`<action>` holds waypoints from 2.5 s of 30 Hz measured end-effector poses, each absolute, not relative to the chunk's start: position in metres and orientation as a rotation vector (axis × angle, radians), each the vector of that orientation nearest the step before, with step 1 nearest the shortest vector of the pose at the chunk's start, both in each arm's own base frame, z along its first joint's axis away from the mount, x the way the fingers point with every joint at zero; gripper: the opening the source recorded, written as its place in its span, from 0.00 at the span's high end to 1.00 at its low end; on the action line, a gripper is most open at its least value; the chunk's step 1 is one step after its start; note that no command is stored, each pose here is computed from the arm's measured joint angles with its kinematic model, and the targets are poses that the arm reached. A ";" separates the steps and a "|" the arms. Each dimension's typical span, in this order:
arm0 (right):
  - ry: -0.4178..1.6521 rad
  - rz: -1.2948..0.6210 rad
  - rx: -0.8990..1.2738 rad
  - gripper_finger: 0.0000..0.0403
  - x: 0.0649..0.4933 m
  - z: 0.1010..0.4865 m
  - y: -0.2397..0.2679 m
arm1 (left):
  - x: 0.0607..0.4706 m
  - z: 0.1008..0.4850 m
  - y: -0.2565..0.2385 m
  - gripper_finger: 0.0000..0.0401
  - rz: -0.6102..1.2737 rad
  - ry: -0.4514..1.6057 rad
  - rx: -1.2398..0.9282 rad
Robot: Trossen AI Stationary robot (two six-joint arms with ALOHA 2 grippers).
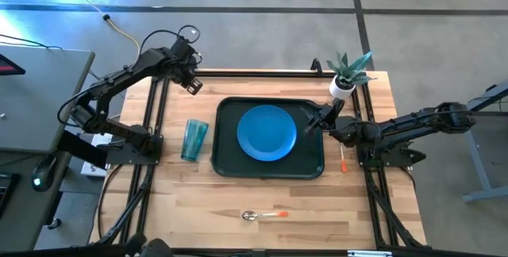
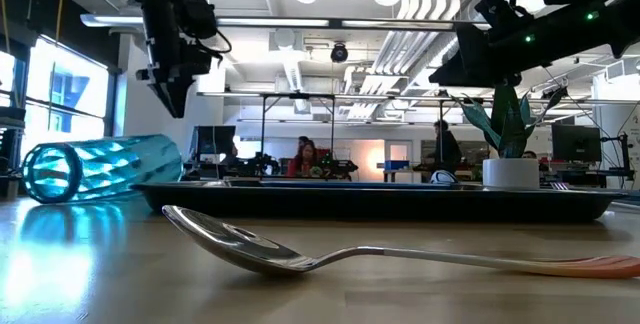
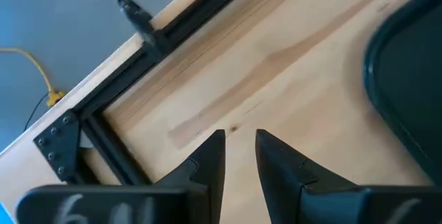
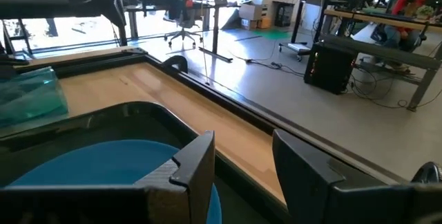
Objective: Pick and place plate/cup/fork/spoon on tray
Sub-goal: Put the blue cup on the dark green tray to the top left of the blue plate
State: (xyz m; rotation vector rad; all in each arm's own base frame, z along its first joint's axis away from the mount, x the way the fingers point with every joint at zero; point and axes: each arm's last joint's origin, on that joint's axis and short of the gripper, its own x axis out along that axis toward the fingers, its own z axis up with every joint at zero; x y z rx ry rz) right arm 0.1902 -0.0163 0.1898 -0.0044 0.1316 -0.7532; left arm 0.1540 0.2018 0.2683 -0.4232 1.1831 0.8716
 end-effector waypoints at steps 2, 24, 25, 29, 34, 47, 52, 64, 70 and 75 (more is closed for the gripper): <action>0.130 -0.730 0.005 0.65 0.191 0.190 -0.016 | 0.159 0.268 0.198 0.80 0.825 1.183 -0.417; 0.090 -0.460 0.036 0.65 0.196 0.194 -0.009 | 0.203 0.239 0.146 0.64 0.286 1.314 -0.386; 0.091 -0.456 0.035 0.65 0.196 0.194 -0.009 | 0.204 0.235 0.147 0.61 0.274 1.338 -0.396; 0.096 -0.435 0.020 0.65 0.196 0.194 -0.009 | 0.210 0.220 0.149 0.53 0.163 1.379 -0.424; 0.112 -0.435 0.015 0.65 0.196 0.193 -0.009 | 0.209 0.205 0.146 0.48 -0.027 1.478 -0.453; 0.121 -0.435 0.017 0.65 0.196 0.192 -0.009 | 0.212 0.172 0.147 0.52 -0.149 1.670 -0.563; 0.120 -0.436 0.019 0.65 0.196 0.192 -0.009 | 0.207 0.165 0.143 0.74 -0.251 1.770 -0.604; 0.127 -0.438 0.063 0.65 0.195 0.190 -0.009 | 0.211 0.184 0.136 0.96 -0.264 1.760 -0.583; 0.143 -0.440 0.063 0.65 0.195 0.189 -0.009 | 0.220 0.221 0.131 0.97 -0.170 1.715 -0.357; 0.149 -0.440 0.062 0.65 0.195 0.188 -0.009 | 0.226 0.261 0.125 0.98 -0.019 1.559 -0.114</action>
